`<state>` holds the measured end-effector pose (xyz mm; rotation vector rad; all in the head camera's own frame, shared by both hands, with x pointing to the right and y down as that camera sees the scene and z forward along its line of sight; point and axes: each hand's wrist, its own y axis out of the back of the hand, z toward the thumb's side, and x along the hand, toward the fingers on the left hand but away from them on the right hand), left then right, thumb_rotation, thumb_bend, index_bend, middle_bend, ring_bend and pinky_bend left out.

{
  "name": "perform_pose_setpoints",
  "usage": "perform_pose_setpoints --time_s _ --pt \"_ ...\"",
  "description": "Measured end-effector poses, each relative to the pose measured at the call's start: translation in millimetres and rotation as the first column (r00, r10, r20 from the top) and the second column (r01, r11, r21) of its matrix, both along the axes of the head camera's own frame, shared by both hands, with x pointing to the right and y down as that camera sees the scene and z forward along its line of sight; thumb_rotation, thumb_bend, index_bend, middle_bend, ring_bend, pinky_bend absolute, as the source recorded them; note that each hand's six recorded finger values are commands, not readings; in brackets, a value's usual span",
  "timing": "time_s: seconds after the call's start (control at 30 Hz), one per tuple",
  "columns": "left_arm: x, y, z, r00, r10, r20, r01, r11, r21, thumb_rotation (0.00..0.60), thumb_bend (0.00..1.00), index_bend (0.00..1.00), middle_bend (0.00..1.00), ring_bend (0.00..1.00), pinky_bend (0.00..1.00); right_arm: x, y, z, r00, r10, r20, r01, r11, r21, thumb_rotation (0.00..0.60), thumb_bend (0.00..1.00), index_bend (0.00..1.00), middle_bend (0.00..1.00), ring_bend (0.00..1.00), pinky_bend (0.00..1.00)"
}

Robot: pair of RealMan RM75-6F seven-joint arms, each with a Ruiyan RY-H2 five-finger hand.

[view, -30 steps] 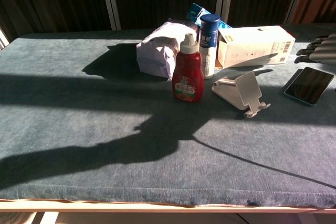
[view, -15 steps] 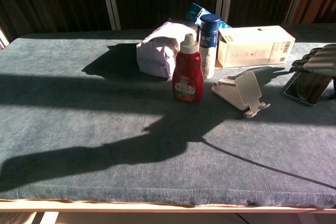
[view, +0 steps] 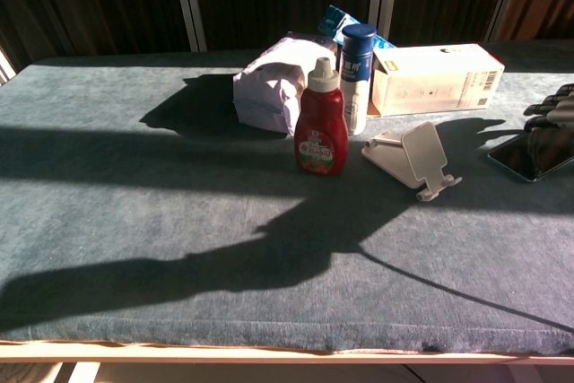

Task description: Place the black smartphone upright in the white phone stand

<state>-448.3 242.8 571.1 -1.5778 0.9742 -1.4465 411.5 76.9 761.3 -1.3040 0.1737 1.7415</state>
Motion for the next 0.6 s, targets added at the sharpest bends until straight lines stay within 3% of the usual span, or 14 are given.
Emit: perform_pose_setpoints --time_s 0.27,0.47,0.6 --pt "2 1 0 1.000 0.008 -0.003 -0.008 1.000 -0.003 0.600 0.37 0.00 0.01 0.00 0.05 1 24 -13 0.994 0.065 0.085 -0.060 0.997 -0.057 0.600 0.30 0.48 0.00 0.00 0.00" --pt "2 2 -1 1.000 0.010 -0.004 -0.010 1.000 -0.001 0.600 0.37 0.00 0.01 0.00 0.05 9 29 -24 0.979 0.157 0.133 -0.148 0.986 -0.075 0.600 0.30 0.37 0.01 0.00 0.00" --pt "3 2 0 1.000 0.011 -0.002 -0.011 1.000 -0.003 0.600 0.37 0.00 0.01 0.00 0.05 9 27 -27 0.961 0.214 0.174 -0.203 0.976 -0.079 0.600 0.30 0.36 0.10 0.00 0.00"
